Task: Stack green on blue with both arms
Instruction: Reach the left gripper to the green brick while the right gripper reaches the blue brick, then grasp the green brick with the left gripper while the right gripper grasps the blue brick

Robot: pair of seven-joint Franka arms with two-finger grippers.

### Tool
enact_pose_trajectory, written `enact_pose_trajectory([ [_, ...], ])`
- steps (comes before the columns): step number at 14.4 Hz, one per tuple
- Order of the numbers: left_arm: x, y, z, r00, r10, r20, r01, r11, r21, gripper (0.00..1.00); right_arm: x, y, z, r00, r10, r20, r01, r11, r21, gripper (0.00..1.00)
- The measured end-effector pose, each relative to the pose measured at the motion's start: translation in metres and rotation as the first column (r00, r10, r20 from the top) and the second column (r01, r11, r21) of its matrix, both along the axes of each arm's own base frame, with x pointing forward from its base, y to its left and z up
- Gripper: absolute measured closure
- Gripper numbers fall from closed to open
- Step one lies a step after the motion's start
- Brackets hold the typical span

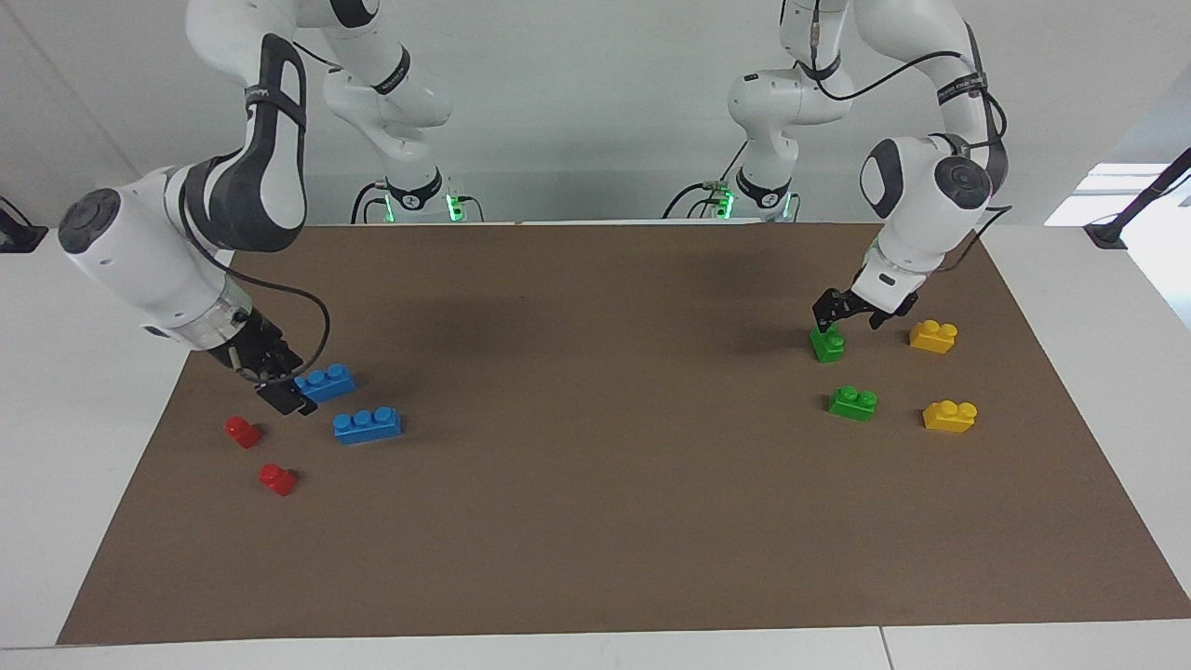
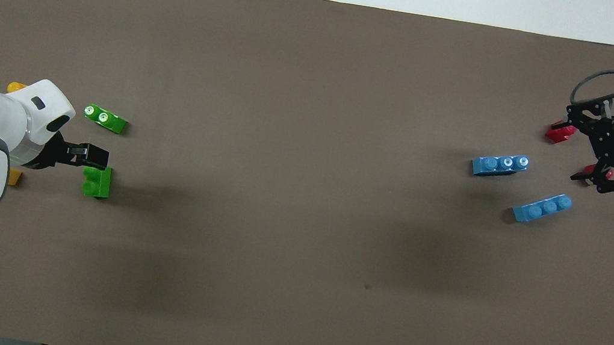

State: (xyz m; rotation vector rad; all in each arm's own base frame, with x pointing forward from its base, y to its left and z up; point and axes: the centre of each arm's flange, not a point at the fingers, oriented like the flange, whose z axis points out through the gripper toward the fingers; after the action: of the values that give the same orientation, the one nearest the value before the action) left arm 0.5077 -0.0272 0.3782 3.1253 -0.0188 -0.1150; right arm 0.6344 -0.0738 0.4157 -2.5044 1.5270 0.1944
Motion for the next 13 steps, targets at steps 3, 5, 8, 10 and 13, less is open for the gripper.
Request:
enact_pose_trajectory([
  [3,-0.006,0.0,-0.02,1.0,-0.001,-0.01,0.001,1.0,0.001,0.0,0.005,0.002,-0.03,0.999,-0.019,-0.039,0.02,0.999,0.044,0.0],
  [5,-0.008,0.0,-0.035,1.0,-0.001,-0.01,0.001,1.0,0.001,0.0,0.006,0.001,-0.046,0.997,-0.038,-0.066,0.041,0.998,0.052,0.01],
  [8,-0.013,0.0,-0.051,1.0,0.0,-0.008,0.0,1.0,0.001,0.0,0.009,-0.005,-0.062,0.995,-0.074,-0.069,0.079,0.994,0.07,0.0],
  [10,-0.014,0.001,-0.055,1.0,0.0,-0.006,0.0,1.0,0.001,0.0,0.009,-0.007,-0.072,0.993,-0.089,-0.073,0.095,0.992,0.082,0.0],
  [13,-0.017,0.001,-0.061,1.0,0.0,-0.006,0.0,1.0,0.001,0.07,0.005,-0.005,-0.084,0.988,-0.124,-0.094,0.134,0.985,0.11,0.0],
])
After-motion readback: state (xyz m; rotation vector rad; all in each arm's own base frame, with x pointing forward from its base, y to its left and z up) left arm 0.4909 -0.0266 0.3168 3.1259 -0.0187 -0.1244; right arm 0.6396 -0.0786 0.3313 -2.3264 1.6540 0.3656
